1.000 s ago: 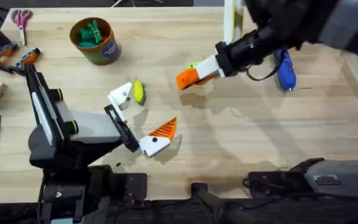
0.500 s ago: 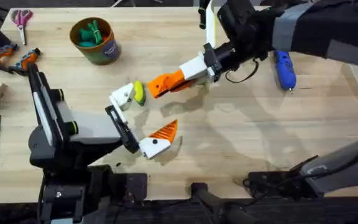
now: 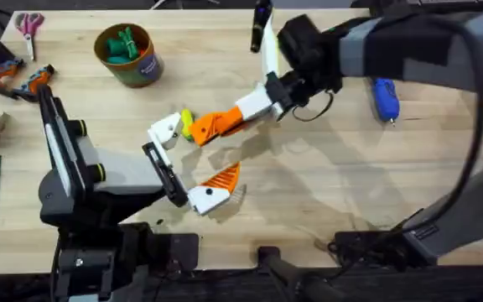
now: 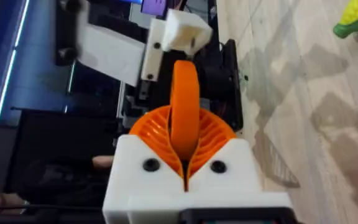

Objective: Pick up the gripper from the table and insert it into the empty holder that is missing its gripper. Then pick up a screw, insert it into the mounting hole, and use the screwdriver to tighten it. Finally, clean up the table by picking up the vegetable and placing it into the bucket.

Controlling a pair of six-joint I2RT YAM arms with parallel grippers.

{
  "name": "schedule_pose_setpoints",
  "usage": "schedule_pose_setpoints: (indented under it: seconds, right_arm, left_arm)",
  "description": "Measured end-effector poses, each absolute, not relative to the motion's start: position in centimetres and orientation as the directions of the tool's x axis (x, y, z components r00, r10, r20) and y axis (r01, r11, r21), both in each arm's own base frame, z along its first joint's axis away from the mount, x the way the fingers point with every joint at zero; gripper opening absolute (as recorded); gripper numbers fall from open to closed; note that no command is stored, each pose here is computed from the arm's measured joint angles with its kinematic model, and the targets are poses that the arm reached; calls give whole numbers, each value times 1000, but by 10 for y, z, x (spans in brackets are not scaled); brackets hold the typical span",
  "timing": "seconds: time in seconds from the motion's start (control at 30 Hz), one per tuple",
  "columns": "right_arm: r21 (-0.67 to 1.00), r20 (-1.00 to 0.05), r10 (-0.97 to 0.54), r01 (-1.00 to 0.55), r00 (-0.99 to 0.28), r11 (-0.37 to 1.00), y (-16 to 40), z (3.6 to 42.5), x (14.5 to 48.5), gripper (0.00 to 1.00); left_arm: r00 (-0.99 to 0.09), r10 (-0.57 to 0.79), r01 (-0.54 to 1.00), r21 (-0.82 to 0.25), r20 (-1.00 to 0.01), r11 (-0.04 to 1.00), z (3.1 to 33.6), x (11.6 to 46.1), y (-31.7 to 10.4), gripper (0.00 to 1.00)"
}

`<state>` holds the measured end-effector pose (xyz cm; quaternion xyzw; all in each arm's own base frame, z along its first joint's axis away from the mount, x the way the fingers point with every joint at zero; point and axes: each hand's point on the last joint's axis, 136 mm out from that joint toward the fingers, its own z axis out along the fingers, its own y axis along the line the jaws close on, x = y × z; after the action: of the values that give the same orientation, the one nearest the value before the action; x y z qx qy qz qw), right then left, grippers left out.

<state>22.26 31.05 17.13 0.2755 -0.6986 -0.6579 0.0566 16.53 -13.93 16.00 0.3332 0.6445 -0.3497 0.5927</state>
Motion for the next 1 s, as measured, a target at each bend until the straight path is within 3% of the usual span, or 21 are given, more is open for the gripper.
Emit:
schedule_pose_setpoints:
  seconds: [1.0]
  right_arm:
    - [951, -301, -477, -296, -825, -89, 327, 173, 222, 9]
  left_arm:
    - [-76, 15, 844, -56, -997, 533, 160, 165, -139, 985]
